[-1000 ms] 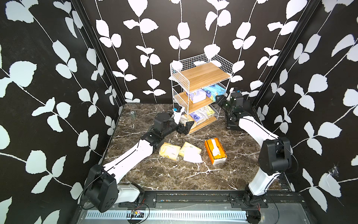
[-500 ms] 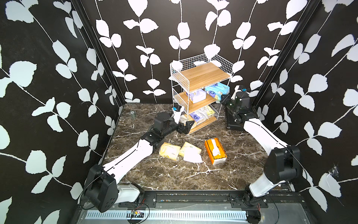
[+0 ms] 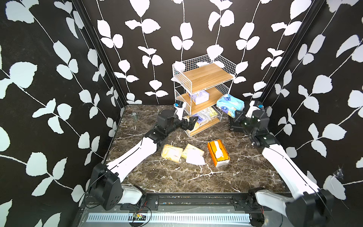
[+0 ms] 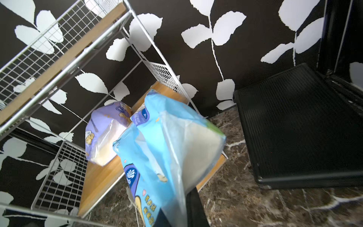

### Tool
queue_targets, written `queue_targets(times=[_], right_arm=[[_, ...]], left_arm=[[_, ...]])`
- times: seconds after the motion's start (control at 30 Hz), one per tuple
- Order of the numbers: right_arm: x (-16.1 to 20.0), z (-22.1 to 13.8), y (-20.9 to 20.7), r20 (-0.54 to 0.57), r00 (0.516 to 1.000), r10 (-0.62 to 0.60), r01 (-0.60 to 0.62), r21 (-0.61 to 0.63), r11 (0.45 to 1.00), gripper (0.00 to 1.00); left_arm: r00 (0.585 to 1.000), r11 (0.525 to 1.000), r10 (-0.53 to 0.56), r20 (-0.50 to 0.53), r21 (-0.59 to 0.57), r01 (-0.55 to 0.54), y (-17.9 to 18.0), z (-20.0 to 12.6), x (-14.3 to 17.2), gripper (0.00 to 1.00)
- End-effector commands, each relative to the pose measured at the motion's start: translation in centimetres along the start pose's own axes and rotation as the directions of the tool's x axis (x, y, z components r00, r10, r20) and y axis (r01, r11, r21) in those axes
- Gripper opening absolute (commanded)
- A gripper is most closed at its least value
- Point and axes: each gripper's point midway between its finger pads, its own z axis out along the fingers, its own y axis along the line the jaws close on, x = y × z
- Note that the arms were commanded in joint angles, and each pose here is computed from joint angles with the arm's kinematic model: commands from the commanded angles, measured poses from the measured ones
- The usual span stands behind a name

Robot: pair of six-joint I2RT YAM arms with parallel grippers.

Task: Remove the tissue boxes from the shelf
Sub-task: Place the box of tissues at the center of the board.

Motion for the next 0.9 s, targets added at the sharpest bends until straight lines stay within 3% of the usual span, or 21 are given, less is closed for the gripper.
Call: queue_targets(times=[0.0,0.17,0.33,0.7,0.73,0.8,0.87], right_arm=[[2.4,-1.8,-2.6,-0.047,0.996,-0.076,0.080,0.079,0.994,0.00],[6.7,-3.6,-7.2,-0.138,0.985,-0.105,0.133,0.217,0.967,0.00],[10.9,-4.1,-10.8,-0.181,0.983,-0.045,0.100,0.308,0.946,0.00],[17.2,-5.6,-16.1,-0.180,0.981,0.068,0.015,0.423,0.906,0.00],[17.6,-5.8,-16.5,-0.179,0.981,0.077,0.009,0.435,0.901,0.06],[18.3,-5.8,-16.3,-0.197,0.976,0.095,-0.005,0.415,0.910,0.42],[18.7,-6.0,-15.9,-0.197,0.973,0.124,-0.037,0.397,0.917,0.61]], left_arm=[[0.998,0.999,-0.034,0.051,-0.022,0.036,0.2,0.5,-2.0,0.99],[0.999,1.000,-0.013,0.037,-0.015,0.014,0.0,1.1,-2.3,0.99],[1.000,0.999,0.027,-0.002,-0.024,-0.027,-0.1,0.2,-2.0,0.99],[0.994,0.993,0.110,-0.020,-0.036,-0.111,-0.7,-4.0,-2.5,0.99],[0.993,0.993,0.113,-0.027,-0.037,-0.114,-0.7,-4.3,-2.2,0.99],[0.993,0.992,0.116,-0.037,-0.043,-0.118,-0.6,-4.7,-1.8,0.99],[0.993,0.993,0.111,-0.038,-0.047,-0.113,-0.5,-5.1,-1.7,0.99]])
